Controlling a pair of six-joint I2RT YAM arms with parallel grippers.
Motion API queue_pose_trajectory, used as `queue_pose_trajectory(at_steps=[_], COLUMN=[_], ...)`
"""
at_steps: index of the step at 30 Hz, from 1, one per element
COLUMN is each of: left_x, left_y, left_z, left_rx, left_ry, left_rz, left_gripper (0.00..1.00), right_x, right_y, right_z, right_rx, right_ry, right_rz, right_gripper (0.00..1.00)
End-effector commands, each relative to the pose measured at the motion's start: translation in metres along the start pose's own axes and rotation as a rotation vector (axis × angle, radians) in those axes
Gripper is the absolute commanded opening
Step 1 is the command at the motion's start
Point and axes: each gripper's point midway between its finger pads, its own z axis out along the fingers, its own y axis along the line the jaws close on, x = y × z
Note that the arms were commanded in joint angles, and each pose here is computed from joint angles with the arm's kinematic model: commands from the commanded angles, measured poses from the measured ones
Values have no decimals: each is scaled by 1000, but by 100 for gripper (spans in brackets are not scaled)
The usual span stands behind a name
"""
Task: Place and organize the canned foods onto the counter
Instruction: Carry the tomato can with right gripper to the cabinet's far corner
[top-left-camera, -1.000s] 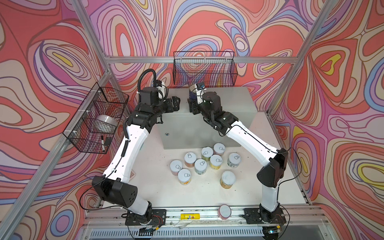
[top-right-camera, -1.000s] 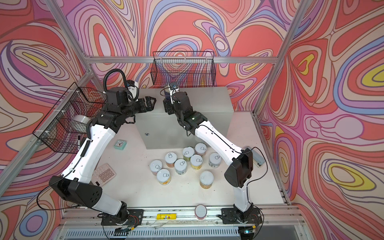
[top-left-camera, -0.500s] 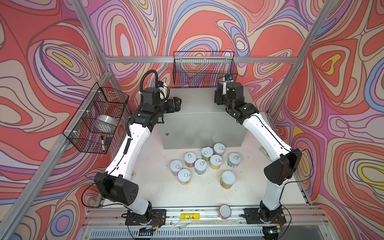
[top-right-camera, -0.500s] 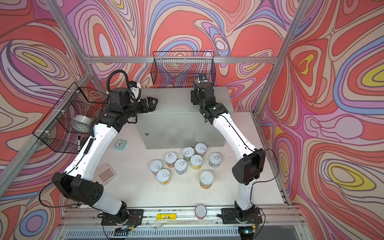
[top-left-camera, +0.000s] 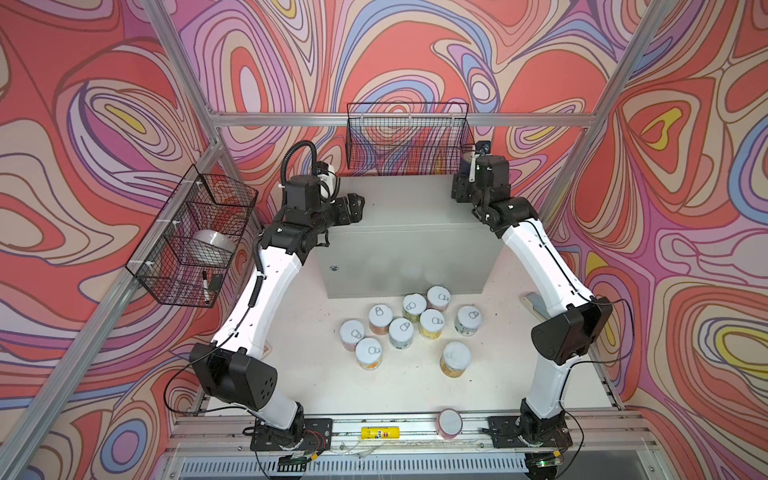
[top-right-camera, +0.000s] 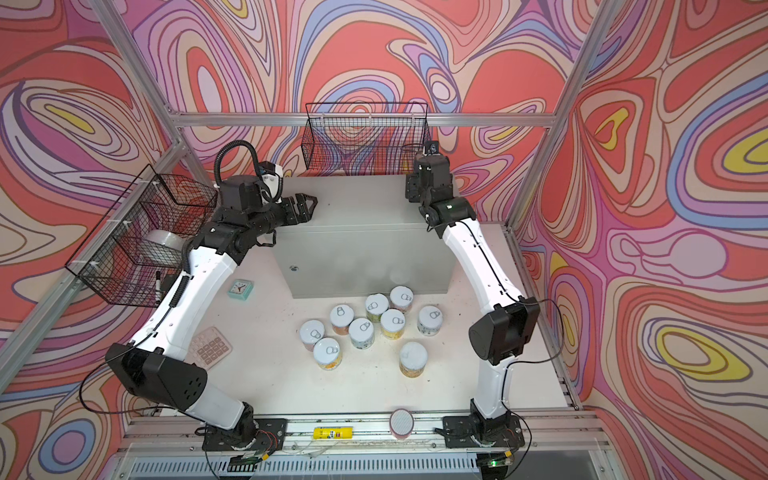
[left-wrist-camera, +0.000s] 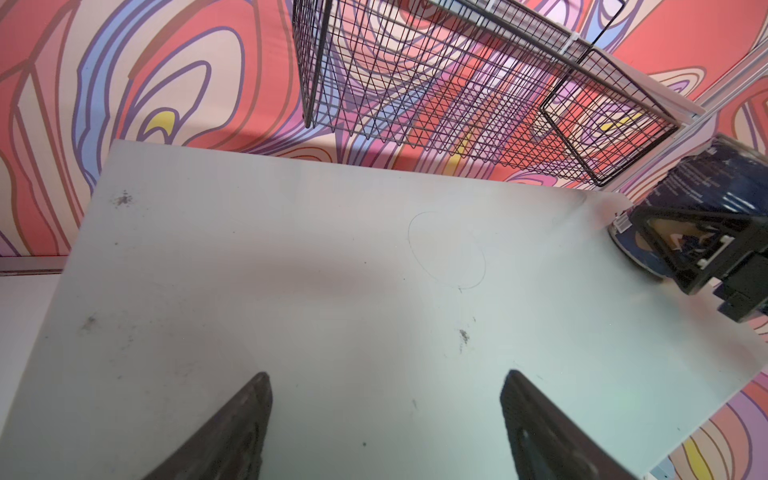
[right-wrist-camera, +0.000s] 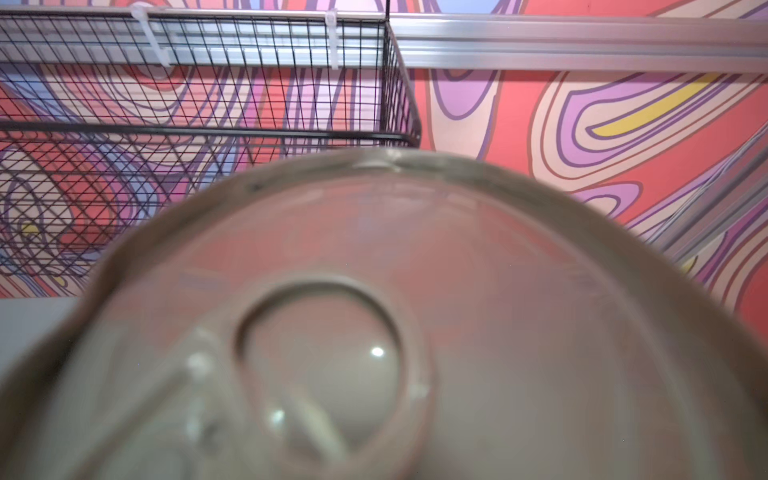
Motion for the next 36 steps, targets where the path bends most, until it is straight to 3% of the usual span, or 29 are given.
queue_pose_trajectory(at_steps=[1, 22, 29, 32, 34, 36], left_x=[4, 6, 5, 3, 3, 3], left_y=[0, -4, -5, -6, -7, -8], left_z=[10, 15, 11, 5, 2, 1], left_rx=[9, -2, -14, -14, -4, -2], left_ry=[16, 16, 11, -1, -10, -7], left_rz=[-8, 18, 28, 39, 56, 67], left_gripper=[87, 90, 95, 96, 98, 98], right_x=[12, 31, 27, 17, 12, 7], right_y=[-7, -26, -24, -23, -17, -14], right_z=[15, 52, 44, 32, 24, 17], right_rx=[24, 137, 111, 83, 38, 8], right_ry=[19, 26, 16, 1, 8, 16], right_rz=[24, 6, 40, 55, 55, 56], right_gripper=[0, 1, 66, 80, 98, 98])
